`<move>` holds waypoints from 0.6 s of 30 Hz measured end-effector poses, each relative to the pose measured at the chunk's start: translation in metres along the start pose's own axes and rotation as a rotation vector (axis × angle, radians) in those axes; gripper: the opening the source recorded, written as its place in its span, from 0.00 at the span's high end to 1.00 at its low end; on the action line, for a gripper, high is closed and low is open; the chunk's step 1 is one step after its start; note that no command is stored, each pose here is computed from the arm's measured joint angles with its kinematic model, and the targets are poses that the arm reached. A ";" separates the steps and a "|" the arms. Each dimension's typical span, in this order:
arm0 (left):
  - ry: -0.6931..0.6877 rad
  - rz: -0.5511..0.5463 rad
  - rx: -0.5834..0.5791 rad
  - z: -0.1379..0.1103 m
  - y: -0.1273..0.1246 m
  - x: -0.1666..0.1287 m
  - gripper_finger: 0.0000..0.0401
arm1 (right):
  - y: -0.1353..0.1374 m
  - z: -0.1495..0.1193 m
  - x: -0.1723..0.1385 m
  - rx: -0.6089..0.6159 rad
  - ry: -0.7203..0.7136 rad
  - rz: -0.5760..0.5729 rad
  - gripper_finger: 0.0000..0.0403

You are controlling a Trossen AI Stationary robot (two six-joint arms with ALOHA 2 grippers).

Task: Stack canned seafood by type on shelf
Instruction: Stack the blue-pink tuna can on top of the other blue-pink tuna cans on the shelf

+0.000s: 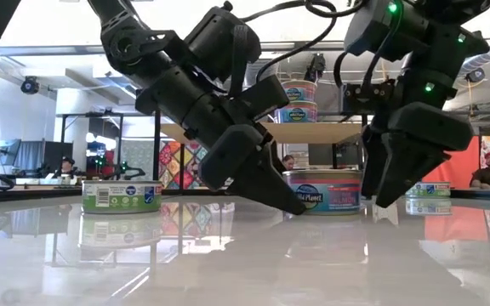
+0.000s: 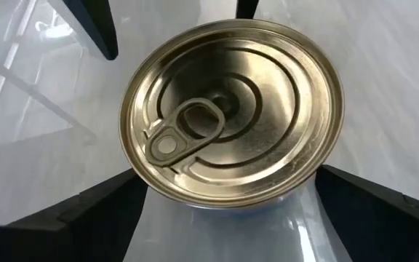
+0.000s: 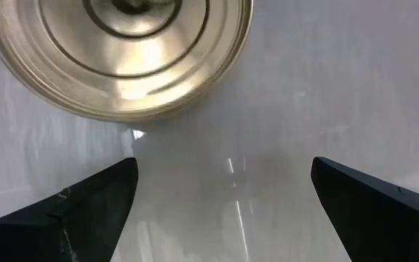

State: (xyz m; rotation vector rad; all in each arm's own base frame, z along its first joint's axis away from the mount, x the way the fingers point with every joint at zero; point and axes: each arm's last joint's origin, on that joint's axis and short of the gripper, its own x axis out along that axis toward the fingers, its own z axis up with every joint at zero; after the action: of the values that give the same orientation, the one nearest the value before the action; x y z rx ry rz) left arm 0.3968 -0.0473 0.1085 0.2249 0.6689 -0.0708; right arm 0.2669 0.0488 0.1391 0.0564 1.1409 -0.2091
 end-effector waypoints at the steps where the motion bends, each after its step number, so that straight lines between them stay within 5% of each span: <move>1: 0.008 0.001 -0.001 0.001 0.001 0.000 0.05 | 0.000 0.000 -0.001 0.001 -0.005 0.002 0.01; 6: 0.088 -0.005 0.005 0.014 0.007 0.001 0.03 | 0.000 0.002 -0.003 0.003 -0.024 0.007 0.01; 18: 0.035 -0.062 0.011 0.019 0.002 0.014 0.01 | 0.002 0.009 -0.003 -0.023 -0.112 -0.016 0.01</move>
State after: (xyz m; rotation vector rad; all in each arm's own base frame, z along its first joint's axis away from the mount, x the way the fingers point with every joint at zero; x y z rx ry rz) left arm 0.4195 -0.0492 0.1144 0.2161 0.7106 -0.1301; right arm 0.2739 0.0495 0.1456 0.0151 1.0323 -0.2104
